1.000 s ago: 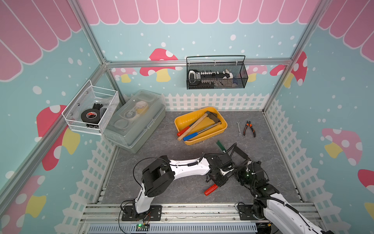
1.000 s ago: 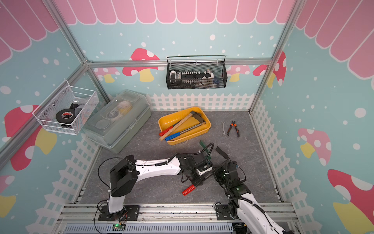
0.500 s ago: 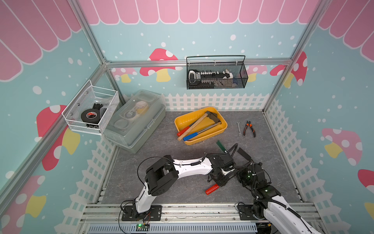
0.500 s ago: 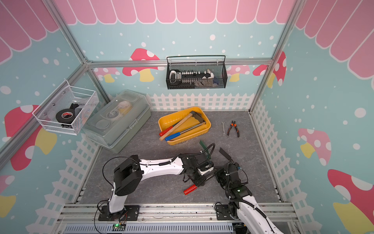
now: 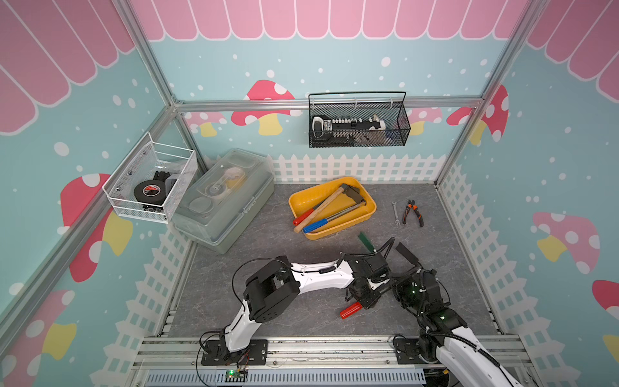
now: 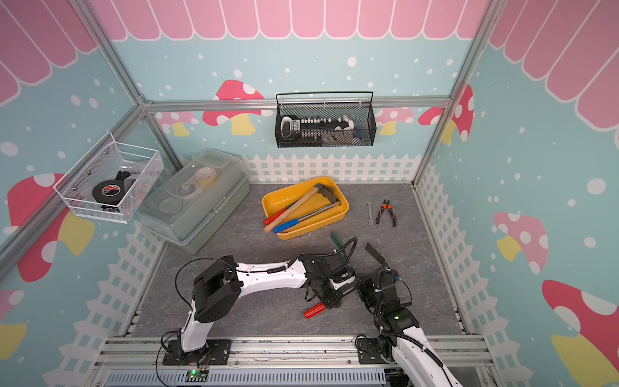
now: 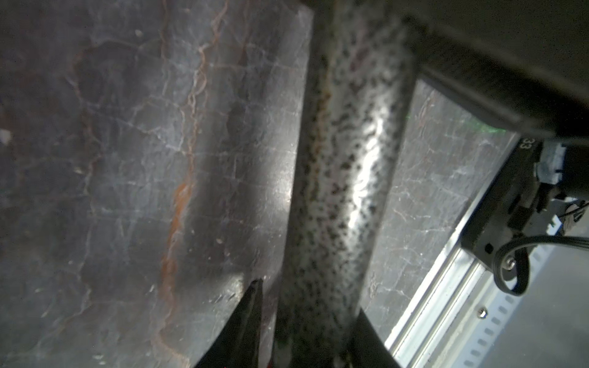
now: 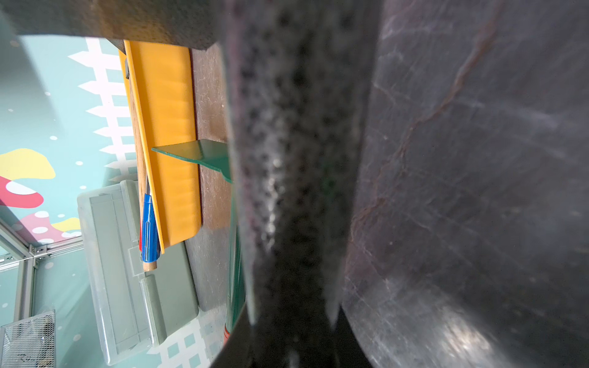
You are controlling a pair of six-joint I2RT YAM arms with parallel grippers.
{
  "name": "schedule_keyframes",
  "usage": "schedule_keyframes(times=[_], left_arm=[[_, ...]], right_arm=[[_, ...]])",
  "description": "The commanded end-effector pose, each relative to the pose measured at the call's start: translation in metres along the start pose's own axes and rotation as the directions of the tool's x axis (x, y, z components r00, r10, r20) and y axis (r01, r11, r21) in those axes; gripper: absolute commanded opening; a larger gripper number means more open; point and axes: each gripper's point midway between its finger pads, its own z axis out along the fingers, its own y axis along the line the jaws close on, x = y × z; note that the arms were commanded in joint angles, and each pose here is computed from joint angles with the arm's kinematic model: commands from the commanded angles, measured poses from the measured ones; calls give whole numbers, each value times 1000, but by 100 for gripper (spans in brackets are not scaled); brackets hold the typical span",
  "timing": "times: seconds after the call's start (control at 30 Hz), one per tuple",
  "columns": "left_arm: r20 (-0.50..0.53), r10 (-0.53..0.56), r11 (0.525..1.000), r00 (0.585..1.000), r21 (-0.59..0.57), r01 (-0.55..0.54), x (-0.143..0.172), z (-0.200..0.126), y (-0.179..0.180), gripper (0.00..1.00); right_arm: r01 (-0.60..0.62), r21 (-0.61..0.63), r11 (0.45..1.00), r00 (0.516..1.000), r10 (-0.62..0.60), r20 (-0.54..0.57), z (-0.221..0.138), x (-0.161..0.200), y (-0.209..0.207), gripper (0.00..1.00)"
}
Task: Put the small hoe into the storage box
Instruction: Pick up the hoe from the center of the board.
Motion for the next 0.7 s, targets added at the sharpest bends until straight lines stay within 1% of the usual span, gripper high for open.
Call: schedule_keyframes(times=[0.0, 0.07, 0.17, 0.2, 0.3, 0.33, 0.5, 0.67], left_arm=[[15, -17, 1000, 1000, 10, 17, -6, 1, -1, 33], [17, -20, 1000, 1000, 10, 19, -7, 1, 0, 29], [21, -18, 1000, 1000, 10, 18, -8, 0, 0, 20], [22, -19, 1000, 1000, 9, 19, -9, -1, 1, 17], [32, -25, 1000, 999, 3, 25, -10, -5, 2, 2], [36, -27, 1000, 999, -2, 27, -11, -5, 3, 0], [58, -28, 999, 998, -24, 30, -15, -13, 6, 0], [82, -25, 999, 996, -37, 28, -20, -23, 9, 0]], right_arm=[[-39, -59, 997, 999, 41, 26, -1, -6, 14, 1], [-35, -62, 997, 999, 36, 26, -1, -6, 16, 1], [-33, -59, 998, 999, 34, 24, 0, -6, 15, 2], [-29, -59, 998, 999, 30, 24, 0, -5, 15, 4], [-13, -69, 998, 1000, 15, 27, -1, -6, 19, 8], [-3, -72, 997, 1000, 5, 28, -2, -7, 21, 10], [15, -73, 997, 999, -12, 36, -3, -8, 24, 17], [14, -68, 998, 999, -12, 38, -3, -8, 21, 29]])
